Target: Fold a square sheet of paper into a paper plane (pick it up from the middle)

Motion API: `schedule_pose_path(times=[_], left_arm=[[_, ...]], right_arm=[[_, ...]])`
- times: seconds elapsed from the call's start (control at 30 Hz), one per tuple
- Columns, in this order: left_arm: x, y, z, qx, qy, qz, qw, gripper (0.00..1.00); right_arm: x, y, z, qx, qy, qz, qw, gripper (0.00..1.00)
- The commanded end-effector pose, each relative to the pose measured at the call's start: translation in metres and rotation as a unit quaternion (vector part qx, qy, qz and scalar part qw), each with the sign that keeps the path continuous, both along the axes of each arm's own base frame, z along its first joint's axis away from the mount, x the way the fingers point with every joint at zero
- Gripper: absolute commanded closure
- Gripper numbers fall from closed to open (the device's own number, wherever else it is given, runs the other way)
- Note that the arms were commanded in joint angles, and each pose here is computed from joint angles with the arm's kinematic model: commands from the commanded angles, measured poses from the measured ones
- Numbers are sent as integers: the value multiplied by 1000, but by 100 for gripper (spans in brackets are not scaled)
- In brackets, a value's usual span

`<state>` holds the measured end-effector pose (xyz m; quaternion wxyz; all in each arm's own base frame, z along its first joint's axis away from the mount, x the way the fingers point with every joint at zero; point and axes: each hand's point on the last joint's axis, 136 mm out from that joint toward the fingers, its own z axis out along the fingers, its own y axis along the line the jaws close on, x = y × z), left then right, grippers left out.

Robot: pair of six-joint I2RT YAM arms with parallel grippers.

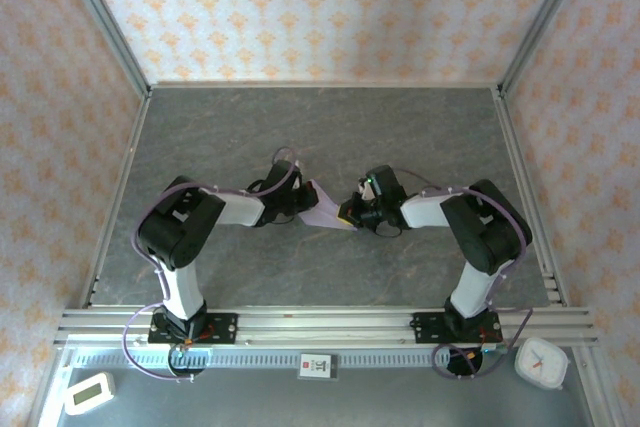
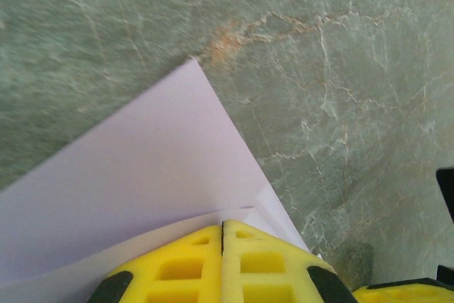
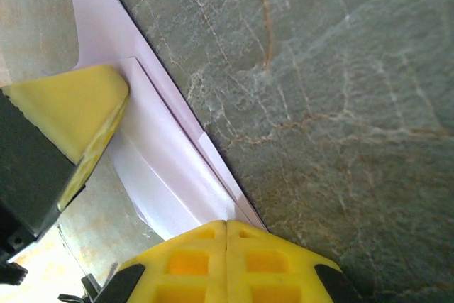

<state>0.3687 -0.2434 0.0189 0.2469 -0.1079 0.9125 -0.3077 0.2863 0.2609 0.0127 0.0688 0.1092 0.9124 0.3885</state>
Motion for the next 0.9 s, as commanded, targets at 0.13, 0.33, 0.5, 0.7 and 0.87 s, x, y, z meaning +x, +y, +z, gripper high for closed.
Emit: schedule_pose_path(times=[0.13, 0.33, 0.5, 0.7, 0.87], left_arm=[[8, 76, -29, 83, 38, 89, 992, 100], [20, 113, -32, 96, 40, 126, 987, 100], [32, 150, -32, 106, 37, 171, 979, 100], [47, 141, 25, 49, -15, 179, 983, 100], [27, 58, 80, -56, -36, 127, 990, 100]], right_arm=[[-69, -83, -86, -187, 146, -50, 970, 100], [-71, -86, -88, -195, 147, -51, 968, 100], [-74, -88, -90, -197, 150, -51, 968, 100], [-75, -87, -89, -194, 148, -46, 969, 100], [-73, -85, -88, -191, 146, -47, 970, 100]])
